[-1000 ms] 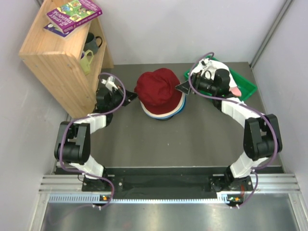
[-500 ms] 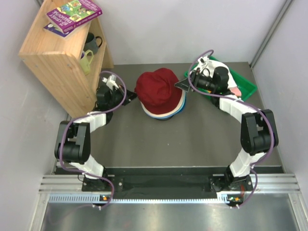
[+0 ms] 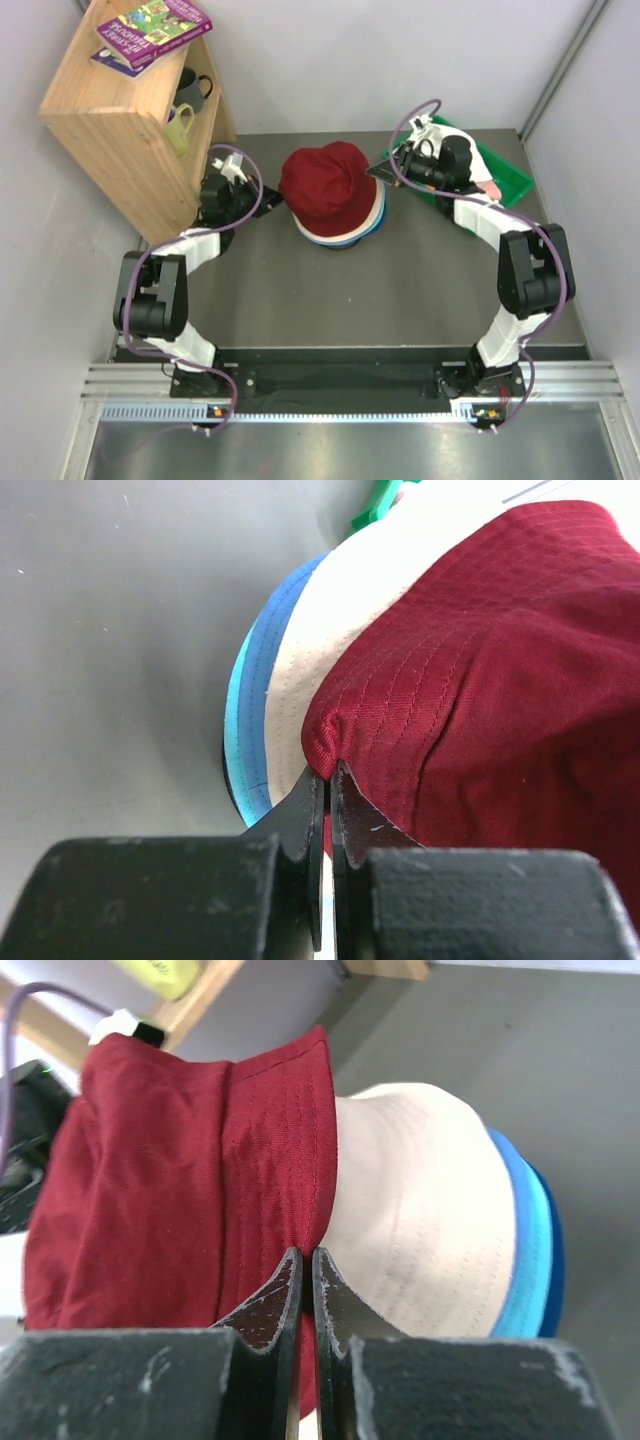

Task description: Stack the hats

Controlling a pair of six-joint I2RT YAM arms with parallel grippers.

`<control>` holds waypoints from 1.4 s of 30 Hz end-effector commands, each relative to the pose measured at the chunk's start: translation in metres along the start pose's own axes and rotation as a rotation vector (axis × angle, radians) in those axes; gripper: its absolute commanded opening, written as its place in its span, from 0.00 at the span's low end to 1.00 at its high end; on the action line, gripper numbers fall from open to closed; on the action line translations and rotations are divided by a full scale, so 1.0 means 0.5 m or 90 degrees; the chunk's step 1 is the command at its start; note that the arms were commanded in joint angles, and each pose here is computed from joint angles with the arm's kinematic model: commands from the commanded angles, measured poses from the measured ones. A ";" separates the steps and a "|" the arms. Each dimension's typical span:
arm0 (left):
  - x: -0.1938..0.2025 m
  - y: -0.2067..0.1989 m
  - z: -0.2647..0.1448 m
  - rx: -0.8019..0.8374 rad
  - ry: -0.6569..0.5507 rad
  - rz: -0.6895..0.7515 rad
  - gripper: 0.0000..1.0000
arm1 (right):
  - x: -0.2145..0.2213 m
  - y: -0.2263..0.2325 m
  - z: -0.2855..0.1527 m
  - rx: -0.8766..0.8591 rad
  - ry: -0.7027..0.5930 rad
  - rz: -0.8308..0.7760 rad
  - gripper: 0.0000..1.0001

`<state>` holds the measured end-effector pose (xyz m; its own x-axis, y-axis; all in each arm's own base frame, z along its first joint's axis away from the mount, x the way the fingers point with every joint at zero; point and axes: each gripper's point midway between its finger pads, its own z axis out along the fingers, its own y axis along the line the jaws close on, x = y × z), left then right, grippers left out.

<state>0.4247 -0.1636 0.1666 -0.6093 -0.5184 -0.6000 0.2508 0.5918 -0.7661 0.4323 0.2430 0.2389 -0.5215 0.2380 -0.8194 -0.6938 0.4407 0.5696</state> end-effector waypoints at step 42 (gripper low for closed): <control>-0.094 -0.025 -0.032 -0.092 -0.085 0.040 0.85 | 0.202 -0.001 -0.108 0.294 0.053 0.079 0.43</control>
<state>0.4473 -0.1550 0.1589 -0.6157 -0.5150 -0.5964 0.1425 0.6716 -0.7271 0.3835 0.2067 0.1581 -0.6015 0.2777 -0.7490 -0.3234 0.7728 0.5461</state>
